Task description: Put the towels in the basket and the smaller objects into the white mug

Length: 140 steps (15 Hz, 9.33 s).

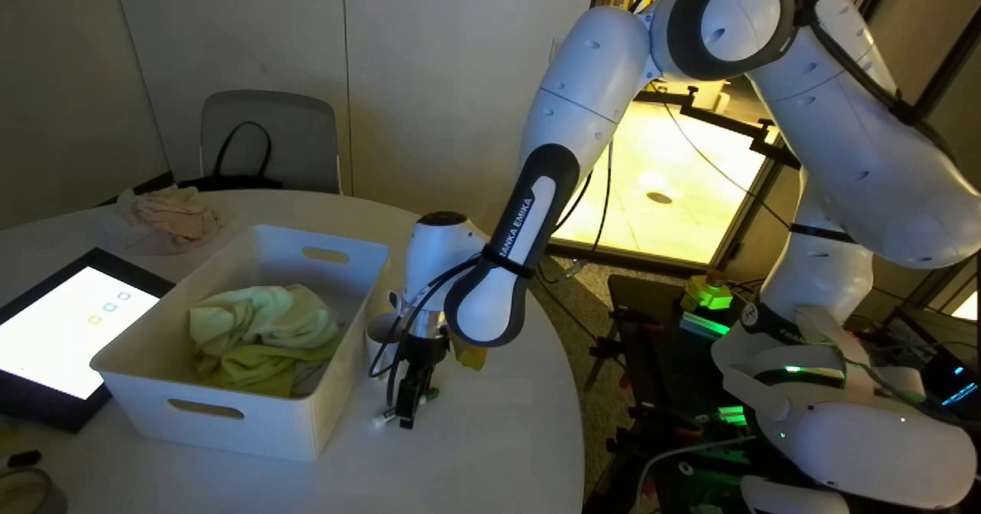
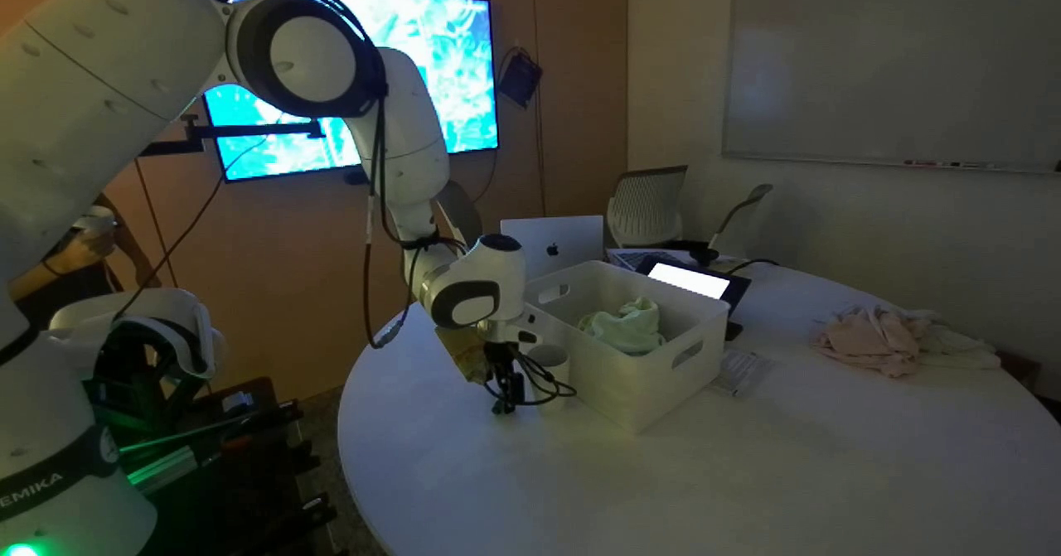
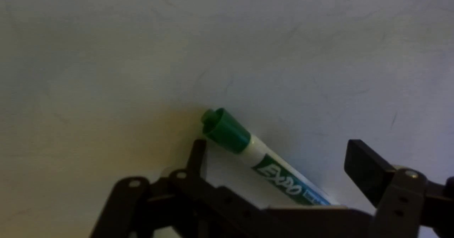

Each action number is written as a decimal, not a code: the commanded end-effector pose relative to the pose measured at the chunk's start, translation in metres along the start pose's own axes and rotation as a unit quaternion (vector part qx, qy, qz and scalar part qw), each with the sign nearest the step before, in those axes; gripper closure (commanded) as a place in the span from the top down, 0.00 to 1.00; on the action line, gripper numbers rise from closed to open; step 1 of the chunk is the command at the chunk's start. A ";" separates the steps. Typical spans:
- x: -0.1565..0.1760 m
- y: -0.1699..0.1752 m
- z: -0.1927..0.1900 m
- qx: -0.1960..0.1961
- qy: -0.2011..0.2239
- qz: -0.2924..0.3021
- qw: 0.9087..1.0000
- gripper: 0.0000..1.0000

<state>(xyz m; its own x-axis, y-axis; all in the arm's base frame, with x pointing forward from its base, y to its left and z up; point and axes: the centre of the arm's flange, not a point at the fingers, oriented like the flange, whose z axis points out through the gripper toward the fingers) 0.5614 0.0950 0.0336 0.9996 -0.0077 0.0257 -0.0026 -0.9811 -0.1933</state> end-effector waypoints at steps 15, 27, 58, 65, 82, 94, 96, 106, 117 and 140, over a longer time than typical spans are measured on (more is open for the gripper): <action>-0.009 0.006 0.016 -0.007 -0.029 0.002 1.000 1.00; -0.012 0.004 0.019 -0.020 -0.035 -0.009 0.999 0.88; -0.044 -0.012 -0.036 -0.074 -0.065 -0.107 0.989 0.01; -0.066 0.013 -0.060 -0.100 -0.084 -0.112 0.985 0.01; -0.062 0.035 -0.092 -0.109 -0.063 -0.090 0.988 0.01; -0.052 0.074 -0.116 -0.075 -0.029 0.142 0.987 0.62; -0.050 0.083 -0.120 -0.070 -0.023 0.195 0.978 0.77; -0.024 0.046 -0.116 -0.034 -0.022 0.432 0.901 1.00; -0.028 -0.007 -0.104 0.010 -0.032 0.627 0.778 1.00; -0.041 0.026 -0.051 0.001 -0.008 0.792 0.611 1.00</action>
<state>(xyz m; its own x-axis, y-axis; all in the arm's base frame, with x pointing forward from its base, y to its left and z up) 0.5089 0.0541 0.0832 -0.2185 -0.9525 -0.2121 -0.9758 0.2120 0.0531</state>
